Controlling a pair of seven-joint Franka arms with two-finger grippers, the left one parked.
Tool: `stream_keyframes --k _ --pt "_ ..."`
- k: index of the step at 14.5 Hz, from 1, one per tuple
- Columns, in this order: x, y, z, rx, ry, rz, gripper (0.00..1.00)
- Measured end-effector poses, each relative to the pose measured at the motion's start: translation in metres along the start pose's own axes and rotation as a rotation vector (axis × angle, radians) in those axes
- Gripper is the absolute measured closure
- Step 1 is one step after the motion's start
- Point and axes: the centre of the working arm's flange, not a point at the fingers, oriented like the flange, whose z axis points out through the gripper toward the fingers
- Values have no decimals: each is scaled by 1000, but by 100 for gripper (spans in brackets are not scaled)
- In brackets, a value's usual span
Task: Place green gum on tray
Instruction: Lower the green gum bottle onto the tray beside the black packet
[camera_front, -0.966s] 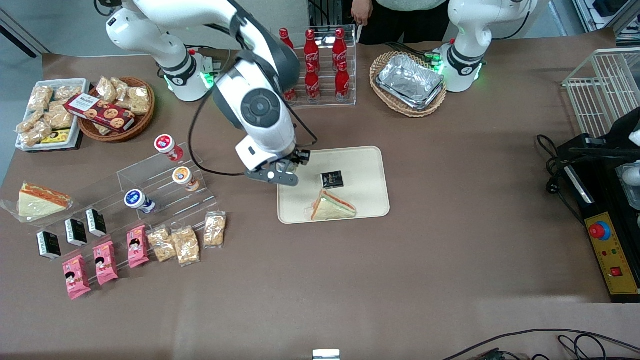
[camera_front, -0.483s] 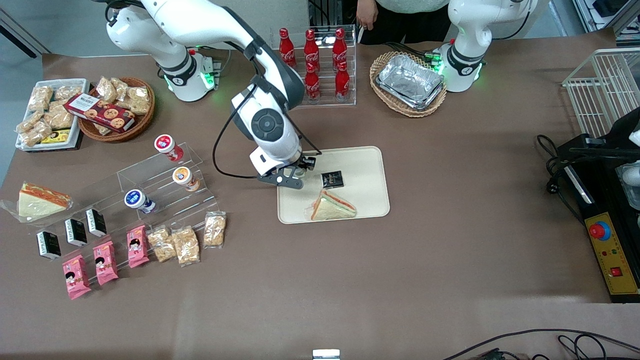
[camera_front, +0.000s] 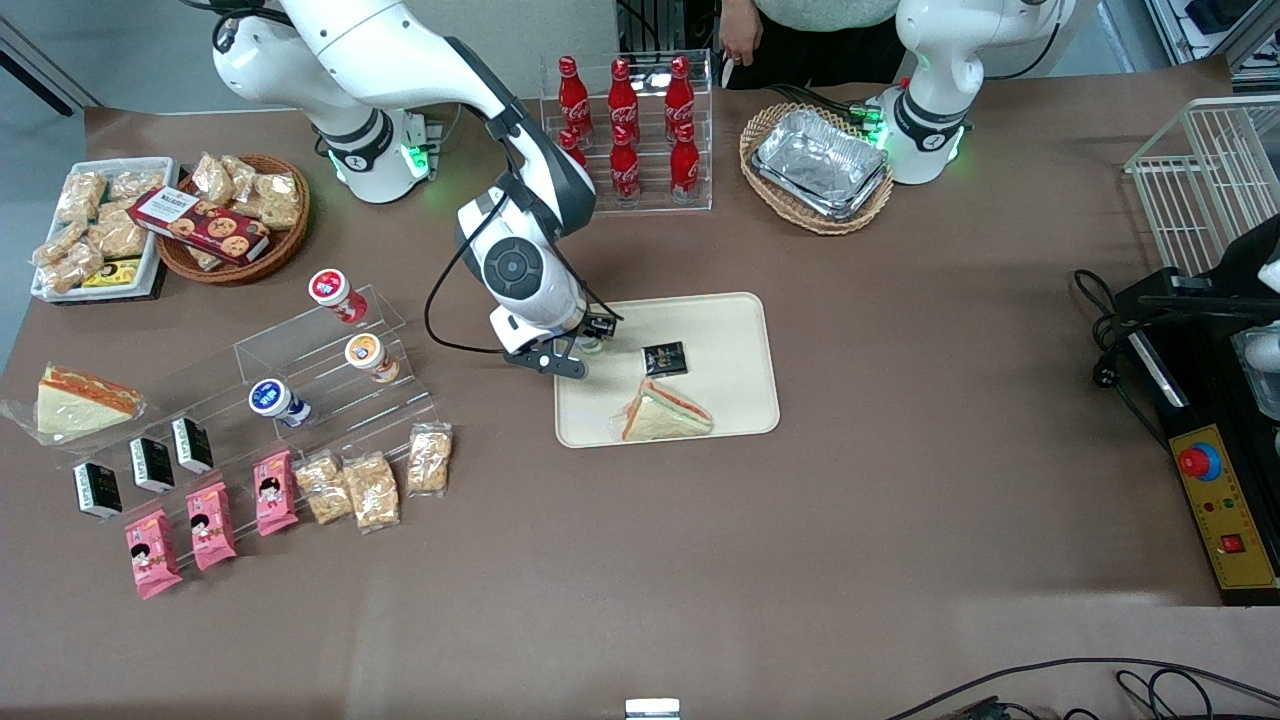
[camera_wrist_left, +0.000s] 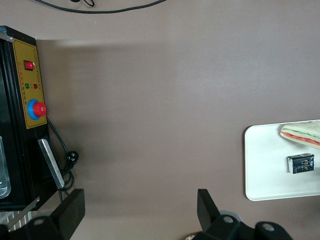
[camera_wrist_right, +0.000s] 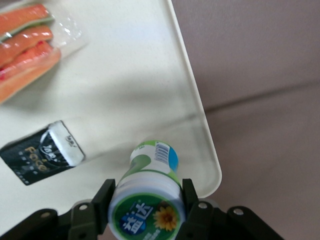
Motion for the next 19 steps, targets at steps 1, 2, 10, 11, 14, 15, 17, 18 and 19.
stream_keyframes --k 1,2,10,11,14,15,17,18,19 --pt "1 3 3 4 -11 -8 41" --pt "2 6 5 10 -22 -14 41" --pt "-4 7 20 13 -26 -36 41" --pt "-7 6 22 10 -27 -42 41" --pt "-15 2 26 3 -30 -55 41" --pt "-14 2 28 1 -31 -55 41" --pt "-13 3 30 1 -28 -54 39" --pt "-13 3 30 2 -27 -54 32" --pt "-13 3 30 3 -26 -54 24"
